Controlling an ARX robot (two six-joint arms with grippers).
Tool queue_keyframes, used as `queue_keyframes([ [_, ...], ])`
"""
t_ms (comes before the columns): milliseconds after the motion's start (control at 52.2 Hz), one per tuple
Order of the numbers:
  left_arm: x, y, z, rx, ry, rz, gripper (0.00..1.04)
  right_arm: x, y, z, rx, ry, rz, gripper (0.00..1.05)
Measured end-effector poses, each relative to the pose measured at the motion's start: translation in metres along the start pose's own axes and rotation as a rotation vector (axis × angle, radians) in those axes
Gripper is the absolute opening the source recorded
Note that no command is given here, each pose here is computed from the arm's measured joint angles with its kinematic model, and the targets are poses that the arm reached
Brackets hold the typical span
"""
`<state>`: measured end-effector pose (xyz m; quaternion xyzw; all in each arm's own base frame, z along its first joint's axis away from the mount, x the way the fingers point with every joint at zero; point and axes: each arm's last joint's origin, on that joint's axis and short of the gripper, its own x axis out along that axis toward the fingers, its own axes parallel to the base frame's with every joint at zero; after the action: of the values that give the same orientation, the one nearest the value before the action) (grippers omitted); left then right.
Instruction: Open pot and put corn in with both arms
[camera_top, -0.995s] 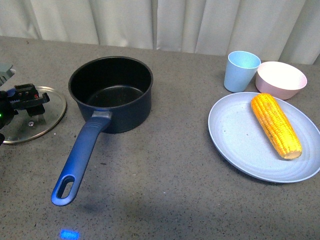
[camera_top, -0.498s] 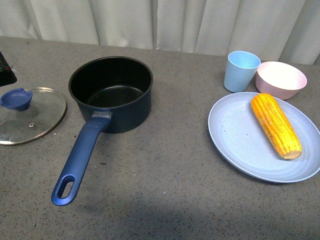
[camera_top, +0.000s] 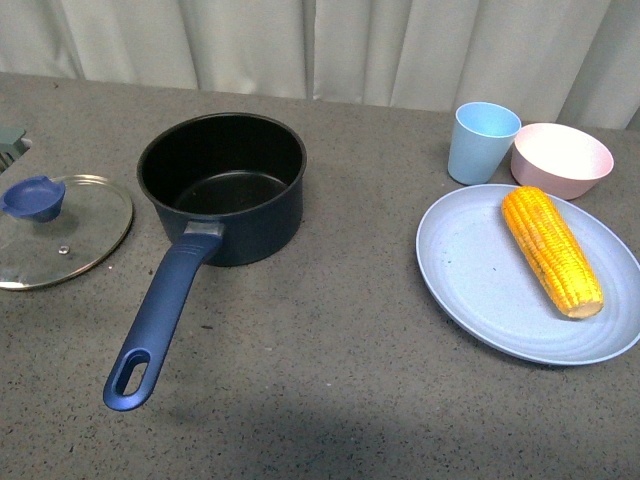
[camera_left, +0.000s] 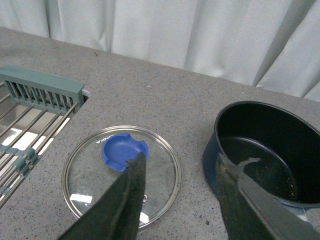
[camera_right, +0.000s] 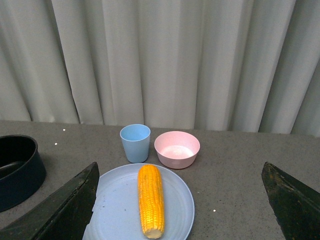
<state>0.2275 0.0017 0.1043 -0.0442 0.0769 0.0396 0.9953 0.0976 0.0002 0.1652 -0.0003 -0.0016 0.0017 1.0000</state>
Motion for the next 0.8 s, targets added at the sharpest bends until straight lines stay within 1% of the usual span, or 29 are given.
queue_keyframes([
  [38,-0.002,0.0,0.0,0.0,0.0,0.0,0.35,0.0,0.0,0.0,0.0,0.0,0.0,0.95],
  [57,-0.002,0.0,0.0,0.0,0.001,0.0,0.34,0.0,0.0,0.0,0.0,0.0,0.0,0.95],
  [96,-0.008,0.0,0.002,0.011,-0.004,-0.026,0.26,0.0,0.0,0.0,0.0,0.0,0.0,0.95],
  [115,-0.011,0.0,0.002,0.017,-0.002,-0.034,0.24,0.0,0.0,0.0,0.0,0.0,0.0,0.95],
  [191,-0.041,0.0,0.01,0.051,-0.038,-0.074,0.1,0.0,0.0,0.0,0.0,0.001,-0.001,0.95],
  [230,-0.049,0.0,0.015,0.058,-0.068,-0.081,0.04,0.0,0.0,0.0,0.0,0.005,-0.001,0.95],
  [268,-0.056,0.0,0.021,0.064,-0.105,-0.082,0.04,0.0,0.0,0.0,0.0,0.005,-0.001,0.95],
  [383,-0.065,0.0,0.032,0.071,-0.149,-0.08,0.04,0.0,0.0,0.0,0.0,0.002,-0.001,0.95],
  [708,-0.085,0.0,0.047,0.079,-0.179,-0.082,0.04,0.0,0.0,0.0,0.0,0.001,-0.001,0.95],
  [804,-0.095,0.0,0.048,0.081,-0.149,-0.081,0.04,0.0,0.0,0.0,0.0,0.001,-0.001,0.95],
])
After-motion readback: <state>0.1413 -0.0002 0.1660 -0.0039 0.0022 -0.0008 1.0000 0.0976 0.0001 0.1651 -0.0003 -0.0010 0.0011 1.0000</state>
